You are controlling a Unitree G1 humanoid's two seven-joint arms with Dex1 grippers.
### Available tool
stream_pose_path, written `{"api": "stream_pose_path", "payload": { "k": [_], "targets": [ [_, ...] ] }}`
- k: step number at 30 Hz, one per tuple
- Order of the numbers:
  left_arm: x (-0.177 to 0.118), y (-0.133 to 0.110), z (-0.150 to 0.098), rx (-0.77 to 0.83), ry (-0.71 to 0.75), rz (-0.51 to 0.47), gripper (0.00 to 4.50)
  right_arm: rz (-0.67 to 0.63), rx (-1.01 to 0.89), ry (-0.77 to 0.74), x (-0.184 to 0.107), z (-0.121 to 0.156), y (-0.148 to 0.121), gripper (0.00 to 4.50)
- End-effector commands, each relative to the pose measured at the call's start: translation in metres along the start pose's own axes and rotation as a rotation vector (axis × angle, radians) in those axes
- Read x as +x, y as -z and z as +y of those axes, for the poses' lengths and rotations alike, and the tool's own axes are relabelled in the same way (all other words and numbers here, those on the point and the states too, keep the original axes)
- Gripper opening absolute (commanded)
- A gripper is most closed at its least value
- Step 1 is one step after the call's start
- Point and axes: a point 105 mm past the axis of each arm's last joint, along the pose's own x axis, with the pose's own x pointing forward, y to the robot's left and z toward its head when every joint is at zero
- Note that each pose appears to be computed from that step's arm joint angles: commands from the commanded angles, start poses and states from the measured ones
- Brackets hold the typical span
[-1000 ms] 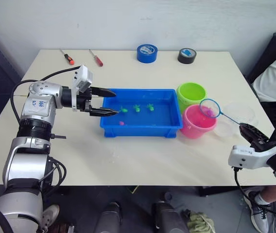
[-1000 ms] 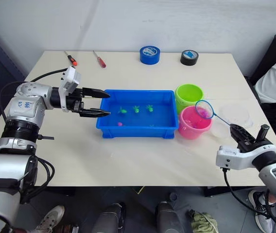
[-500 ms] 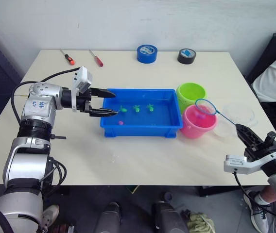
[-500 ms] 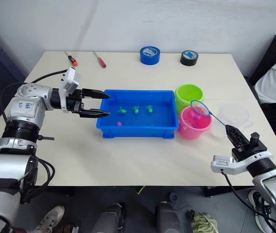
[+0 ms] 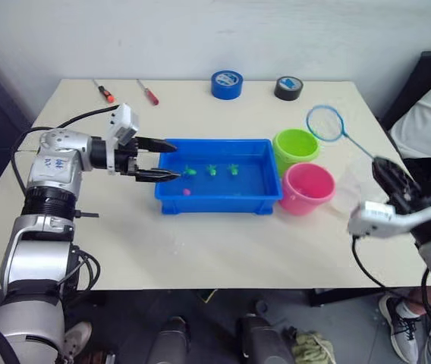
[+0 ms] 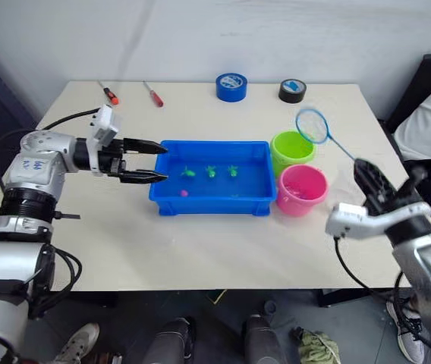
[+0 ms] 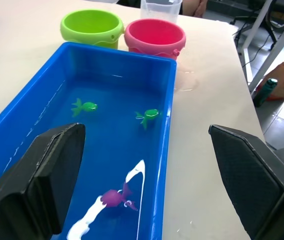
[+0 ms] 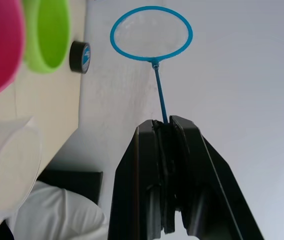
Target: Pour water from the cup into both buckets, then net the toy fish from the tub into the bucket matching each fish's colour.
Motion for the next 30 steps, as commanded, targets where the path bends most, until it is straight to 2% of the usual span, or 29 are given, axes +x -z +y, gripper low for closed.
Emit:
{"api": "stream_pose_path", "payload": {
  "k": [1, 4, 10, 18, 21, 27, 30],
  "targets": [
    [-0.025, -0.002, 0.006, 0.032, -0.089, 0.02, 4.31, -0.053, 0.295, -0.213, 0.015, 0.021, -0.022, 0.0],
    [-0.042, 0.009, 0.005, 0.002, -0.14, 0.047, 4.31, -0.115, 0.504, -0.364, 0.031, 0.035, -0.047, 0.0],
    [-0.058, 0.021, -0.004, -0.042, -0.168, 0.065, 4.31, -0.214, 0.638, -0.544, 0.05, 0.05, -0.085, 0.0],
    [-0.072, 0.028, -0.013, -0.067, -0.245, 0.056, 4.31, -0.289, 0.617, -0.677, 0.059, 0.064, -0.112, 0.0],
    [-0.074, 0.032, -0.019, -0.081, -0.256, 0.06, 4.31, -0.28, 0.574, -0.687, 0.067, 0.071, -0.115, 0.0],
    [-0.084, 0.047, -0.029, -0.095, -0.283, 0.132, 4.31, -0.251, 0.51, -0.717, 0.08, 0.088, -0.117, 0.0],
    [-0.086, 0.045, -0.031, -0.1, -0.299, 0.119, 4.31, -0.262, 0.495, -0.735, 0.083, 0.095, -0.123, 0.0]
  ]
}}
